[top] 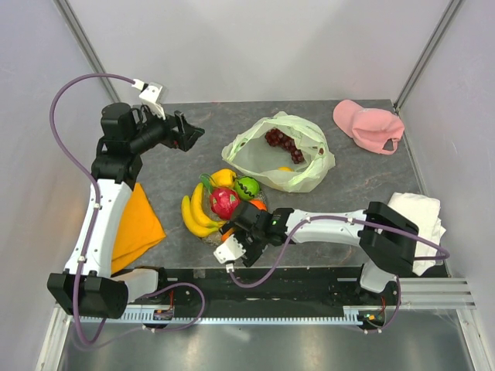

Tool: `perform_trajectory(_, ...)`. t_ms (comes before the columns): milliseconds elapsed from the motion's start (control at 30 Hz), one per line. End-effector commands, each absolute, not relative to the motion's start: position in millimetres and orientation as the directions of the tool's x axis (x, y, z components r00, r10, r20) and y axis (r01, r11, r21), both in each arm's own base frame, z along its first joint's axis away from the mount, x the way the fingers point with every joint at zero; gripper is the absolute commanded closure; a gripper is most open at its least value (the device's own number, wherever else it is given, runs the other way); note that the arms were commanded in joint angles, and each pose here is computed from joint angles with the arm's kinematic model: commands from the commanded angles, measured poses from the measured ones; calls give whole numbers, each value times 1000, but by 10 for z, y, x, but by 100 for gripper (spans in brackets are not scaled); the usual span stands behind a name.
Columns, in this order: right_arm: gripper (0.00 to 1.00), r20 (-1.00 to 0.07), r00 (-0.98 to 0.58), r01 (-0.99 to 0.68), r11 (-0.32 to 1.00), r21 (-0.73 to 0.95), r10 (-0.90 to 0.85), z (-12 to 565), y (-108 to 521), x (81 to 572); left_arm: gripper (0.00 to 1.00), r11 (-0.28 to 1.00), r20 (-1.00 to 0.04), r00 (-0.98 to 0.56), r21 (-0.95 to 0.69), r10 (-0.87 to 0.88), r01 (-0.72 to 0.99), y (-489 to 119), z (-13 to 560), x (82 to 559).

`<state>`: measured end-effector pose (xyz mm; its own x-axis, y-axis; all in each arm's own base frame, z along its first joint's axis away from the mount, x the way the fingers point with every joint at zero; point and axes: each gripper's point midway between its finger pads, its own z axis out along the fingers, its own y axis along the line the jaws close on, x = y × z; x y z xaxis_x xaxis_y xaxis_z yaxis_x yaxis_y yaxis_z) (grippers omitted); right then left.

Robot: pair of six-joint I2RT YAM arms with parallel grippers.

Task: Take the fake fruits out of the plastic bag
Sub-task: Place the fake fruit on the plate, then adjust the plastic bag at the center of the board.

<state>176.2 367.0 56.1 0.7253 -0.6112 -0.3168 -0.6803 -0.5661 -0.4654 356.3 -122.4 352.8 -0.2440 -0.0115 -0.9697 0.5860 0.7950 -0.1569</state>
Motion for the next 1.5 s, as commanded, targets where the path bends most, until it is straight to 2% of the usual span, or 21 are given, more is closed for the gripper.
perform_trajectory(0, 2, -331, 731, -662, -501, -558, -597, 935, 3706, 1813, 7, 772, -977, -205, -172, -55, 612, -1278, 3729, 3581)
perform_trajectory(333, 2, -367, 675, -703, -408, -582, -640, 1887, 3219, 1834, 7, 744, -974, -207, -208, -95, 635, -1344, 3884, 3570)
perform_trajectory(433, 2, -463, 552, -766, -202, -610, -694, 2284, 3045, 2105, 7, 734, -964, -239, -246, -117, 633, -1368, 3808, 3559)
perform_trajectory(467, 2, -493, 486, -766, -81, -638, -722, 2473, 2984, 2365, 7, 735, -958, -261, -262, -120, 626, -1372, 3730, 3566)
perform_trajectory(500, 2, -567, 383, -796, 50, -603, -730, 2542, 2949, 2490, 7, 742, -956, -265, -266, -123, 615, -1365, 3702, 3590)
perform_trajectory(567, 2, -638, 258, -787, 225, -574, -725, 2677, 2843, 2908, 7, 768, -945, -295, -291, -139, 571, -1330, 3602, 3690)
perform_trajectory(667, 3, -735, 33, -800, 423, -425, -677, 2607, 2768, 3366, 6, 767, -941, -318, -287, -114, 574, -1395, 3539, 3787)
perform_trajectory(700, 9, -750, -10, -807, 448, -384, -661, 2547, 2786, 3444, 6, 766, -933, -345, -294, -100, 572, -1429, 3445, 3843)
perform_trajectory(767, 16, -756, -144, -799, 526, -292, -639, 2298, 2742, 3691, 6, 745, -945, -321, -251, -52, 618, -1593, 3469, 3852)
perform_trajectory(800, 21, -742, -183, -790, 546, -279, -644, 2194, 2696, 3753, 6, 740, -945, -327, -238, -25, 629, -1662, 3404, 3878)
perform_trajectory(900, 24, -685, -225, -796, 536, -280, -692, 1927, 2503, 3662, 5, 728, -943, -328, -184, 60, 661, -1918, 3241, 3887)
perform_trajectory(1033, 24, -613, -290, -806, 533, -258, -735, 1658, 2030, 3067, 5, 683, -933, -339, -170, 120, 710, -2229, 3127, 3781)
perform_trajectory(1200, 21, -603, -358, -793, 573, -207, -713, 1507, 1796, 2688, 5, 645, -924, -354, -183, 146, 742, -2438, 3053, 3693)
perform_trajectory(1467, 22, -699, -304, -759, 608, -232, -647, 1839, 2183, 3313, 6, 633, -929, -345, -187, 135, 751, -2494, 3164, 3733)
